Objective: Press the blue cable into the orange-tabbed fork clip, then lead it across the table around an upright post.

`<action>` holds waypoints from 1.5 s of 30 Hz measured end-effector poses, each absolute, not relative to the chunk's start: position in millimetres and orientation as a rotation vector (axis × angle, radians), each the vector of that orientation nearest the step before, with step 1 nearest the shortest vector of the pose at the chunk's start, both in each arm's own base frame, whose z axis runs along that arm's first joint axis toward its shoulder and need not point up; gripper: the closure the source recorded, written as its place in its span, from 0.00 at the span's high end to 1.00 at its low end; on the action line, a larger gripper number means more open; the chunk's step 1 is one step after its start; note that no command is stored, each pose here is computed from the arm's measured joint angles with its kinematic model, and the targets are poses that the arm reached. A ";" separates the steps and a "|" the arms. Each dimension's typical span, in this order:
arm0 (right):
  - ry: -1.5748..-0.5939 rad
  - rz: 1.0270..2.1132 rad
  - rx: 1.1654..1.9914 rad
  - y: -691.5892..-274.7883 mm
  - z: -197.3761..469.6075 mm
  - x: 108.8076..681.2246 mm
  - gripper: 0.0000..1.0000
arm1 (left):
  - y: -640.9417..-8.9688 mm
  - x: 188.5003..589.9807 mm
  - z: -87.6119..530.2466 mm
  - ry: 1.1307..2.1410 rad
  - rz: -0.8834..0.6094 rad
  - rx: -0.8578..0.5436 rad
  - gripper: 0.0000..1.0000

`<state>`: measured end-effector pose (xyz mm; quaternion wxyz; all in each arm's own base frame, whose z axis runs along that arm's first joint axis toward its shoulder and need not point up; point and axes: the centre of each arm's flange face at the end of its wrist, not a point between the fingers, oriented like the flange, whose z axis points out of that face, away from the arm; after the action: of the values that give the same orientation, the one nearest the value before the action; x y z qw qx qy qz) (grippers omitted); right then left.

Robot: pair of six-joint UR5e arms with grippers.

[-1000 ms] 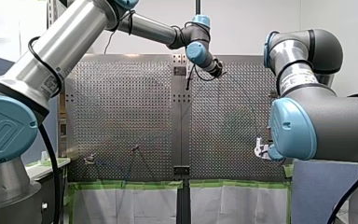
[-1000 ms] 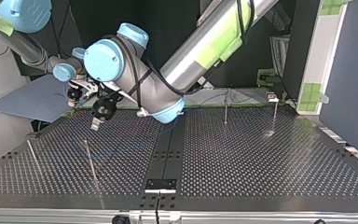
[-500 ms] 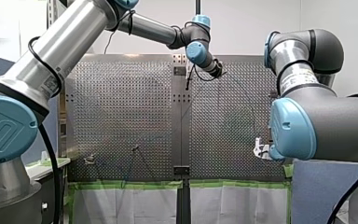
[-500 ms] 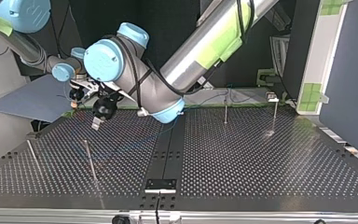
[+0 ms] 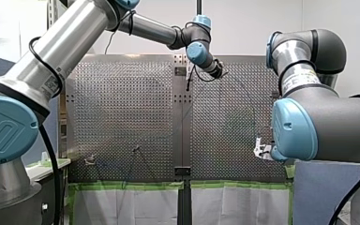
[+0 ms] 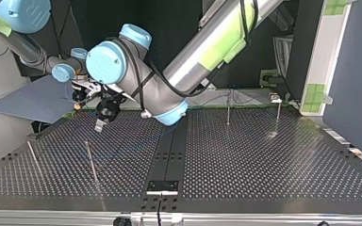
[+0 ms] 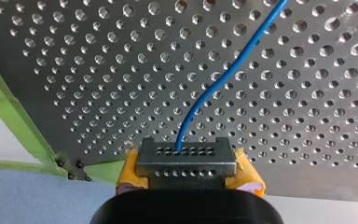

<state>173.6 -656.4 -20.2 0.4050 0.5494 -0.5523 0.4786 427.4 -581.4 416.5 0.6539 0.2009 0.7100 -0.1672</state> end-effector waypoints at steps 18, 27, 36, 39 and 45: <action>-1.398 1.216 1.387 -655.5 -20.4 176.9 0.00 | -578.4 429.3 414.9 1.634 -0.410 0.374 1.00; -1.396 1.216 1.392 -654.7 -20.4 179.3 0.00 | -574.6 429.1 414.9 1.652 -0.402 0.315 1.00; -1.396 1.218 1.394 -654.2 -20.5 180.6 0.00 | -570.0 429.0 415.3 1.657 -0.351 0.257 1.00; -1.397 1.218 1.394 -654.2 -20.5 180.6 0.00 | -569.1 429.0 415.3 1.658 -0.342 0.248 1.00; -1.397 1.218 1.394 -654.1 -20.6 180.8 0.00 | -569.3 427.8 415.2 1.658 -0.335 0.243 1.00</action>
<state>180.8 -654.1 -20.6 0.3995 0.5511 -0.5522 0.4814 427.8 -569.3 415.2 0.6566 0.1072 0.7318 -0.1479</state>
